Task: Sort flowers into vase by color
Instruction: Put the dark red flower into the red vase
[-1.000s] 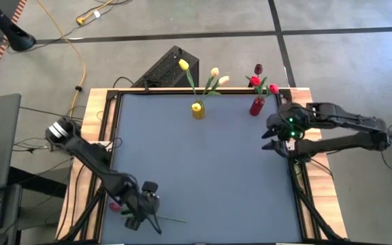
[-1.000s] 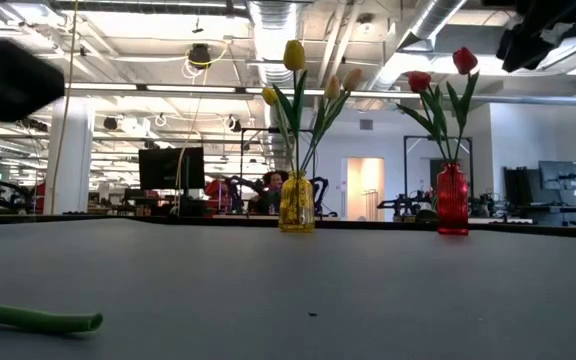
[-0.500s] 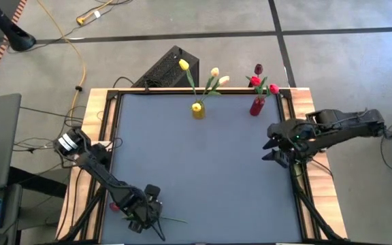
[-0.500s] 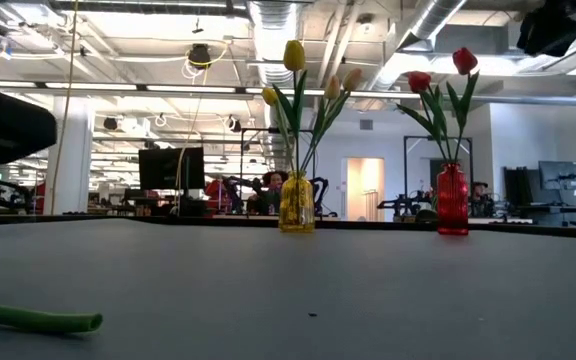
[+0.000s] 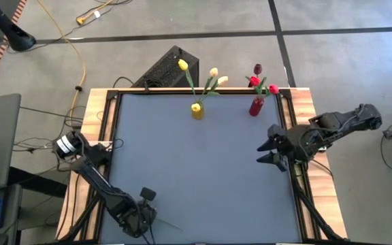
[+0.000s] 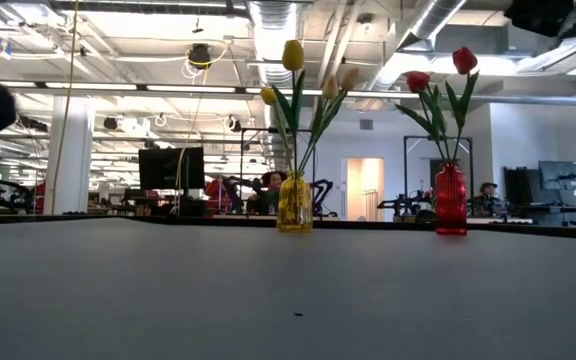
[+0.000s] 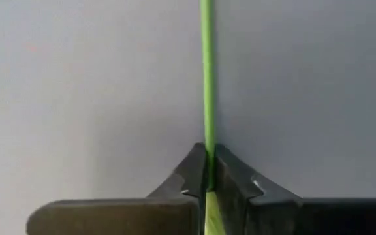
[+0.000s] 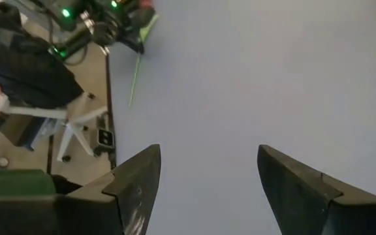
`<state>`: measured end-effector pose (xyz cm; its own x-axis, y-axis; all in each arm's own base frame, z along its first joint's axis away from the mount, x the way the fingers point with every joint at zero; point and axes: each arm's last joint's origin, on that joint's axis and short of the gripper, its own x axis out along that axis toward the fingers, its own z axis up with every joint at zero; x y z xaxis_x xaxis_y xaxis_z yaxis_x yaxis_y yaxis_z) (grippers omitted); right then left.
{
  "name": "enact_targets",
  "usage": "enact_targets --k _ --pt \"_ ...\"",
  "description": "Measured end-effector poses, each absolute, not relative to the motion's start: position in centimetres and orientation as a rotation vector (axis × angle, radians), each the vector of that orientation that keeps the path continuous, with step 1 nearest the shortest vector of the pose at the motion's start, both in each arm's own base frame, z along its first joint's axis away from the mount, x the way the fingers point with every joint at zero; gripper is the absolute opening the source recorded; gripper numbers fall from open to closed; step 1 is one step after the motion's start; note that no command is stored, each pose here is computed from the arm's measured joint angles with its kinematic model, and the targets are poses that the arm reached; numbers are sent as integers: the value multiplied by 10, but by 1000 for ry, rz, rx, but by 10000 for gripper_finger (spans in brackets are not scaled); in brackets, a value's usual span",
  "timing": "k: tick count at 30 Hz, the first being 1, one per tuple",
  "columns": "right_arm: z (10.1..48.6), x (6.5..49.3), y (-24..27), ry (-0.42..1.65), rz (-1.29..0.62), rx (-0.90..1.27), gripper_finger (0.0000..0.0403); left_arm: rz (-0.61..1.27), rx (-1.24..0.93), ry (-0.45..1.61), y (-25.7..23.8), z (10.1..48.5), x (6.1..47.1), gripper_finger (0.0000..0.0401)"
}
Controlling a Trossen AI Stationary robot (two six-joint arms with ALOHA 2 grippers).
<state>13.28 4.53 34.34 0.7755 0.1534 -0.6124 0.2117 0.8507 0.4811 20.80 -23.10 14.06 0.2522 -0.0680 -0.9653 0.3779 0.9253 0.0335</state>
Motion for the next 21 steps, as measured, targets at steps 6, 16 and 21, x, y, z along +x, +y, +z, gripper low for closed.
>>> enact_targets --k 6,16,21 --pt "345 134 46 670 -19 553 282 -146 263 1166 -199 187 244 2" --pt "351 142 51 594 112 357 282 96 -239 847 -103 272 305 0" --pt "349 157 60 546 241 -29 282 116 -711 728 -64 291 327 0"
